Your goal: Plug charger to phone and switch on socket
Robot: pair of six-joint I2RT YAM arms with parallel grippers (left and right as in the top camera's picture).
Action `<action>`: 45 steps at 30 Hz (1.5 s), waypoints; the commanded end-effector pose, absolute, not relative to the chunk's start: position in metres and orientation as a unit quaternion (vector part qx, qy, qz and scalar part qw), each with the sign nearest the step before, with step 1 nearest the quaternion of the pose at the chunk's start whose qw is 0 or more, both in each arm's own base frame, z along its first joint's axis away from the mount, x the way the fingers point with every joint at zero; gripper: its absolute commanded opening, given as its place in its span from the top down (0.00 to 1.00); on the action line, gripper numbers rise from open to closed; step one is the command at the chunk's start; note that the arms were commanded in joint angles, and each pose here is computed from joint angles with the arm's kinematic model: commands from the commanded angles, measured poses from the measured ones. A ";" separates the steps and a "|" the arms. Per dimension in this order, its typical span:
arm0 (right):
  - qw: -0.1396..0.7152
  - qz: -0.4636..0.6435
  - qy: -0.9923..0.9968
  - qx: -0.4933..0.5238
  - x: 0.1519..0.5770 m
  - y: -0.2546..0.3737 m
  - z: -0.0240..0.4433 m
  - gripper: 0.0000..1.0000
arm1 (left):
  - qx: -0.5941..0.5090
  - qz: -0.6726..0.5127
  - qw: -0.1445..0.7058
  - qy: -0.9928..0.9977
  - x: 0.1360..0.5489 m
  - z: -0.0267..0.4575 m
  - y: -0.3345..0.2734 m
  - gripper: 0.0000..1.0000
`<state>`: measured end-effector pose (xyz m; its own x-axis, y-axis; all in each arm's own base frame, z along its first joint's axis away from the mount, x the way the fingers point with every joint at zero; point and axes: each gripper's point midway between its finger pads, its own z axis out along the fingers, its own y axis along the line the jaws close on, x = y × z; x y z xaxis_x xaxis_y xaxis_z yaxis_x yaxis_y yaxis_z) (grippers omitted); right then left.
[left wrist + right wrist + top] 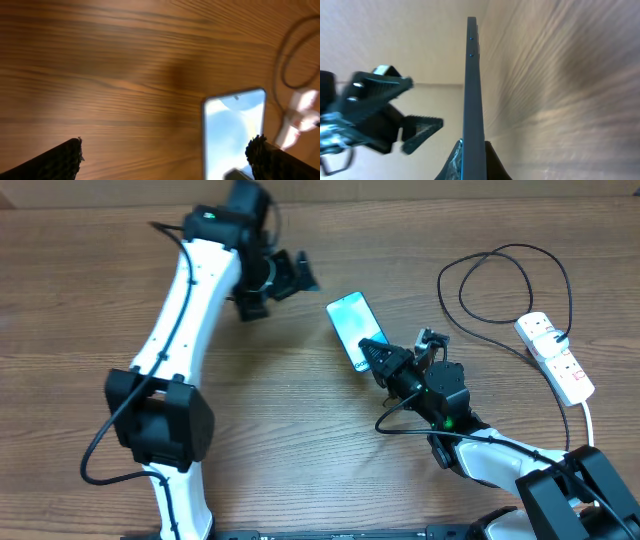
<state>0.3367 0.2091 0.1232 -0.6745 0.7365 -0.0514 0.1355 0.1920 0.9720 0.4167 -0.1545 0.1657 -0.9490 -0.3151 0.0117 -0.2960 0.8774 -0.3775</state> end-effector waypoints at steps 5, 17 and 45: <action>0.091 0.657 0.682 0.306 0.307 0.244 0.155 0.96 | -0.145 -0.109 0.124 0.976 0.380 0.248 -0.087 0.00; 0.038 0.680 0.676 0.282 0.291 0.254 0.166 0.96 | -0.139 -0.117 0.248 0.951 0.246 0.363 -0.054 0.00; 0.055 0.671 0.685 0.279 0.293 0.252 0.161 0.96 | -0.253 -0.484 0.025 0.837 0.281 0.168 -0.184 0.20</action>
<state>0.2881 0.2510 0.1443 -0.8260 0.4574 0.3294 0.3547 -0.0325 0.9344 0.2801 -0.1684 0.1696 -0.8511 -0.5019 0.1541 -0.4022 0.4345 -0.8059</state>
